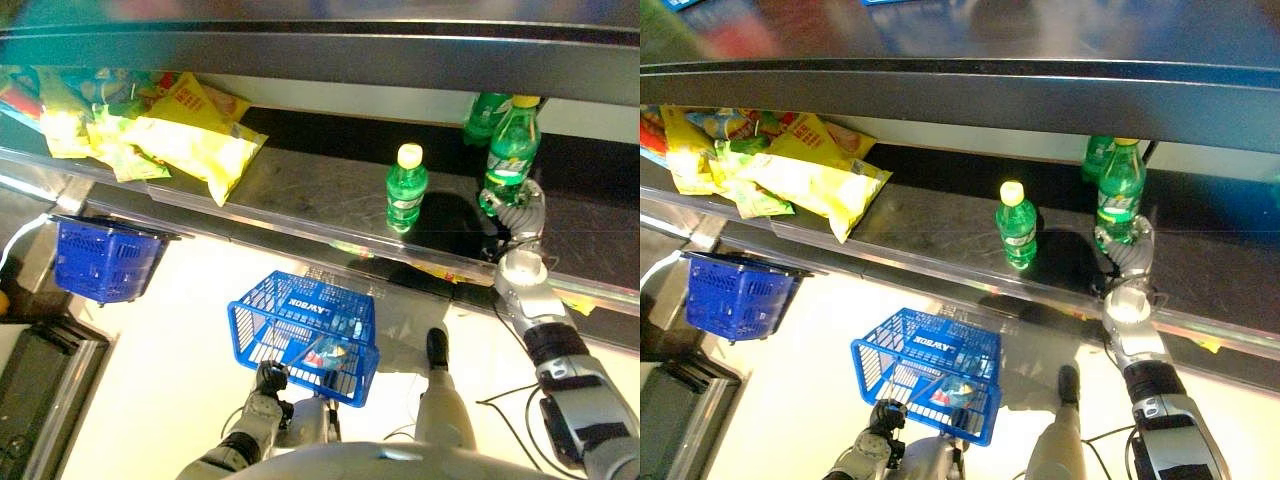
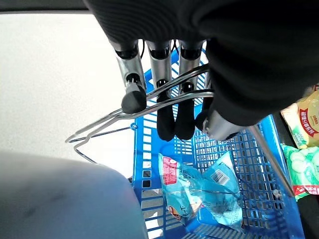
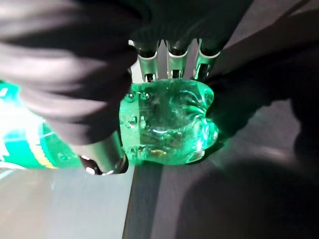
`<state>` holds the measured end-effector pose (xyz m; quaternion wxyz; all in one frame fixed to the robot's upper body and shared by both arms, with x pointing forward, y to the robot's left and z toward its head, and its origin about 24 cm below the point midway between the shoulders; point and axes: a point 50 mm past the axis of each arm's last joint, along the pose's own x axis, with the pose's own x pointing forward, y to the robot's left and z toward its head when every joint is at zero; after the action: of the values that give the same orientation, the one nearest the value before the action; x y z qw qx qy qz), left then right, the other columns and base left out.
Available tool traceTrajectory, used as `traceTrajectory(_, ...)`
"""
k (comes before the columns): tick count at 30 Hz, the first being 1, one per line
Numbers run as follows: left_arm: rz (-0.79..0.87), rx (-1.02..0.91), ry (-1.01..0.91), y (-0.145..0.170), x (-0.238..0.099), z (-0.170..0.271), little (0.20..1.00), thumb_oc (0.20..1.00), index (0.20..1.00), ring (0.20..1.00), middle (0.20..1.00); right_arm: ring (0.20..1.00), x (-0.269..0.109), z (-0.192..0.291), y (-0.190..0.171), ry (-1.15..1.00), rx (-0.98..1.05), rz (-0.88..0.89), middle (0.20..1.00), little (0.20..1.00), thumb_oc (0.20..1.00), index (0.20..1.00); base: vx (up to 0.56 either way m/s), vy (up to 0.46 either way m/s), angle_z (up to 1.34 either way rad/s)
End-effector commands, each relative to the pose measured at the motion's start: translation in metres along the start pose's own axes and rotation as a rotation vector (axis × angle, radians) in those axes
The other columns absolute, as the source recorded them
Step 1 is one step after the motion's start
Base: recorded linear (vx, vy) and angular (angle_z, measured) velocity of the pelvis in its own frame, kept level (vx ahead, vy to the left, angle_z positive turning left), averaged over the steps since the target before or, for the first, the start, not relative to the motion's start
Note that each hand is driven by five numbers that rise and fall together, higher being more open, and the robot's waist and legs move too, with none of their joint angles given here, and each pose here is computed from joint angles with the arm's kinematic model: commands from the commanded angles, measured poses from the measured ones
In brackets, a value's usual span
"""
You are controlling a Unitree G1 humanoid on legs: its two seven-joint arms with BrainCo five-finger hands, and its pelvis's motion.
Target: Pick up the snacks into the basket
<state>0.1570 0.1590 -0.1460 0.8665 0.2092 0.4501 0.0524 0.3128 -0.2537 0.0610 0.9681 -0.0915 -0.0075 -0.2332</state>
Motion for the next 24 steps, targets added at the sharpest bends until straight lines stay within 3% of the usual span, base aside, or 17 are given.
traceTrajectory(1,0.086,0.048,0.121,0.026,0.006,-0.022,0.2,0.2,0.2,0.2,0.2,0.2,-0.022,-0.014,0.032,0.05,0.072,0.135,0.2,0.2,0.2,0.2,0.0,-0.002,0.03)
traceTrajectory(14,0.141,-0.005,0.164,0.041,0.008,-0.027,0.2,0.2,0.2,0.2,0.2,0.2,-0.061,0.044,0.002,-0.279,0.238,0.301,0.2,0.2,0.2,0.2,0.0,0.0,0.0)
traceTrajectory(24,0.127,-0.031,0.201,0.047,0.008,-0.037,0.2,0.2,0.2,0.2,0.2,0.2,-0.091,0.041,-0.025,-0.271,0.29,0.4,0.2,0.2,0.2,0.2,0.0,-0.003,-0.01)
